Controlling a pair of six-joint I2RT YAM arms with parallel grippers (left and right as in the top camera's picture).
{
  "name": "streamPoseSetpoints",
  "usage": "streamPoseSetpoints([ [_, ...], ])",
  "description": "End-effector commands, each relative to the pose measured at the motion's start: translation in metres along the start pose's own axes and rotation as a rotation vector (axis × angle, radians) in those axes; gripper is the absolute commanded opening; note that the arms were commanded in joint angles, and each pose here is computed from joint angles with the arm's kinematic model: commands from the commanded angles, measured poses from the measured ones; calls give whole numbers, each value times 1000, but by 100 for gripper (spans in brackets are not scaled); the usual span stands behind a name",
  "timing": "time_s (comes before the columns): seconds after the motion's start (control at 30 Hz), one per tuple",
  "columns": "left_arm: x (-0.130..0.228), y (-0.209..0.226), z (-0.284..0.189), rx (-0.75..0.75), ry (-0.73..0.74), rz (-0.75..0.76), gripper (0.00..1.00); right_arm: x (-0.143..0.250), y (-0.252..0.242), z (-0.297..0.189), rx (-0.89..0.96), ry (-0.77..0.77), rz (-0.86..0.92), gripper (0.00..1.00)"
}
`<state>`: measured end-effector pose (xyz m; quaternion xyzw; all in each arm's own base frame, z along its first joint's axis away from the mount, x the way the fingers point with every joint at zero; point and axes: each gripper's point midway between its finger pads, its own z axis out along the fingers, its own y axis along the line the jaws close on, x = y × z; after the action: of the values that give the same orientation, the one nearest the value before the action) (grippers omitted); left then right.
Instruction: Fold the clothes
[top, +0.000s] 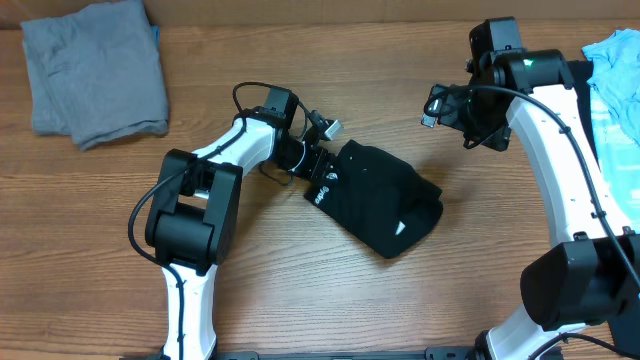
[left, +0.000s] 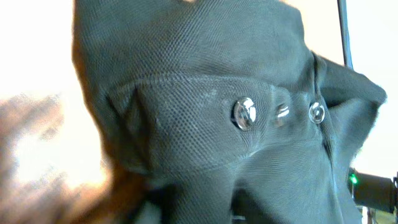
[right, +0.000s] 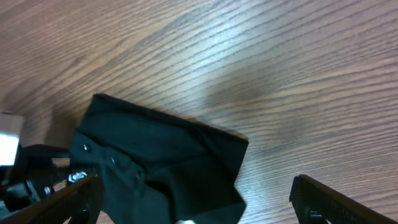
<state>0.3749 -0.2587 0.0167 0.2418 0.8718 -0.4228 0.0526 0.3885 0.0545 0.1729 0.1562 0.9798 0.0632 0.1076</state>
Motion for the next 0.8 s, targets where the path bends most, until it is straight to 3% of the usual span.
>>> streamPoseSetpoints([
  [0.0,-5,5,3,-12,-17,-24,4,5,-6,9,21,21,2,100],
  [0.1,-6,13,3,-60,-21,-42,4,8,-7,12,26,33,2,100],
  [0.33,-29,73,-33,-338,-112,-88,4,12,-9,14,33,48,3,100],
  [0.53,-60,134,-105,-607,-226,-18,4,16,-11,14,40,63,4,100],
  [0.77,-75,186,-190,-784,-353,28,4,26,-16,13,59,106,-12,100],
])
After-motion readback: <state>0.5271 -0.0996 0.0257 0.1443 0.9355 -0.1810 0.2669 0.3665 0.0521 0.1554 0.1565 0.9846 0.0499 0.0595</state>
